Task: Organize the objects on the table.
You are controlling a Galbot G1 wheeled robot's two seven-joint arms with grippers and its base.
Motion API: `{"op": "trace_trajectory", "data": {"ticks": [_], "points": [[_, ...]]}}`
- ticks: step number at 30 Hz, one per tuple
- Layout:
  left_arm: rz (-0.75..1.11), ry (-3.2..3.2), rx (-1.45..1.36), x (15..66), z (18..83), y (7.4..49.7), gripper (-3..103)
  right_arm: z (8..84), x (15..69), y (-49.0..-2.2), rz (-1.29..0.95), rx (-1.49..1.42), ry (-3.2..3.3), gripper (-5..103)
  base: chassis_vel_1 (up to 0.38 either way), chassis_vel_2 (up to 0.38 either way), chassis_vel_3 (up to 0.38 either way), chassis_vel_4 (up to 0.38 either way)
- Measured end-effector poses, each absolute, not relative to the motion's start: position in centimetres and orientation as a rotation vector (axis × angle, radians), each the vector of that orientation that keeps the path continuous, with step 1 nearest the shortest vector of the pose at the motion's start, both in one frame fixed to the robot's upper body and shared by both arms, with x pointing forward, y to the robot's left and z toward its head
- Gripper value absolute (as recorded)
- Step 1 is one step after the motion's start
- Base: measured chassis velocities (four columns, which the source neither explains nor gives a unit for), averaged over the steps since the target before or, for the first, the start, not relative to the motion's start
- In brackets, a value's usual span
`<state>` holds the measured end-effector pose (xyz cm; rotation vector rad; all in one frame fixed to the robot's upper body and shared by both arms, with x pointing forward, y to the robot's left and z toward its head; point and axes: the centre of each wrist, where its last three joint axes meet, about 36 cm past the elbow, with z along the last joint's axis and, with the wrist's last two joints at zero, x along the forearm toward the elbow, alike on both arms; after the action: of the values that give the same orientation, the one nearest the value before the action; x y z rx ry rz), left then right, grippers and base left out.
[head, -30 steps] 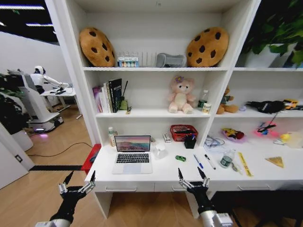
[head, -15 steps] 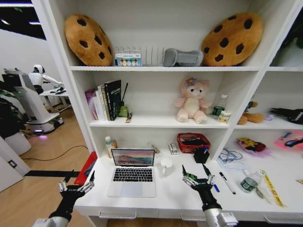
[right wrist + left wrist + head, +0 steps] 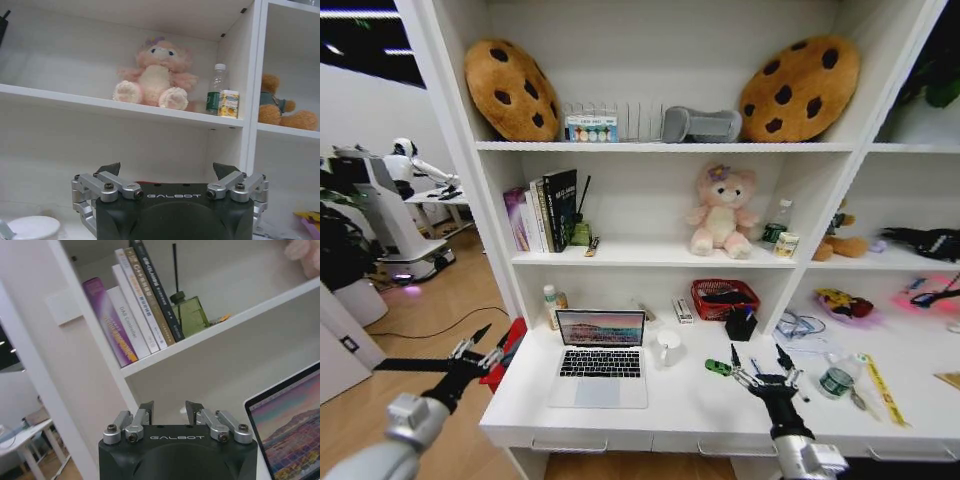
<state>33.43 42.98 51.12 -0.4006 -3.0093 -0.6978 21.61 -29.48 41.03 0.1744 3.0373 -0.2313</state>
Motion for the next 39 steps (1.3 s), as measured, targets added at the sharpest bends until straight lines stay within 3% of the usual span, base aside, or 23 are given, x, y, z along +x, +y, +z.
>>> {"op": "trace_trajectory", "data": {"ticks": [5, 7, 8, 10, 11, 27, 39], "points": [[-0.86, -2.899, -0.598, 37.6, 52.7, 45.4, 18, 40.2, 21.2, -31.4, -0.287, 0.223, 3.039, 100, 0.0, 0.0, 0.0, 0.0], [-0.886, -2.871, -0.645, 38.2, 52.8, 45.7, 18, 40.0, 21.0, -31.8, -0.298, 0.237, 3.041, 100, 0.0, 0.0, 0.0, 0.0], [-0.921, -2.829, -0.699, 38.9, 52.9, 46.0, 8, 39.7, 20.8, -32.2, -0.308, 0.253, 3.045, 100, 0.0, 0.0, 0.0, 0.0], [-0.937, -2.805, -0.732, 39.3, 52.9, 46.1, 8, 39.4, 20.7, -32.4, -0.311, 0.264, 3.05, 100, 0.0, 0.0, 0.0, 0.0], [-0.953, -2.777, -0.776, 40.1, 53.0, 46.2, 1, 39.0, 20.5, -32.7, -0.315, 0.28, 3.056, 100, 0.0, 0.0, 0.0, 0.0], [-0.965, -2.701, -1.034, 44.9, 53.8, 40.8, 0, 37.7, 20.0, -32.7, -0.325, 0.325, 3.063, 100, 0.0, 0.0, 0.0, 0.0], [-1.0, -2.605, -1.128, 47.7, 52.9, 40.2, 0, 36.9, 19.5, -32.9, -0.317, 0.36, 3.068, 100, 0.0, 0.0, 0.0, 0.0]]}}
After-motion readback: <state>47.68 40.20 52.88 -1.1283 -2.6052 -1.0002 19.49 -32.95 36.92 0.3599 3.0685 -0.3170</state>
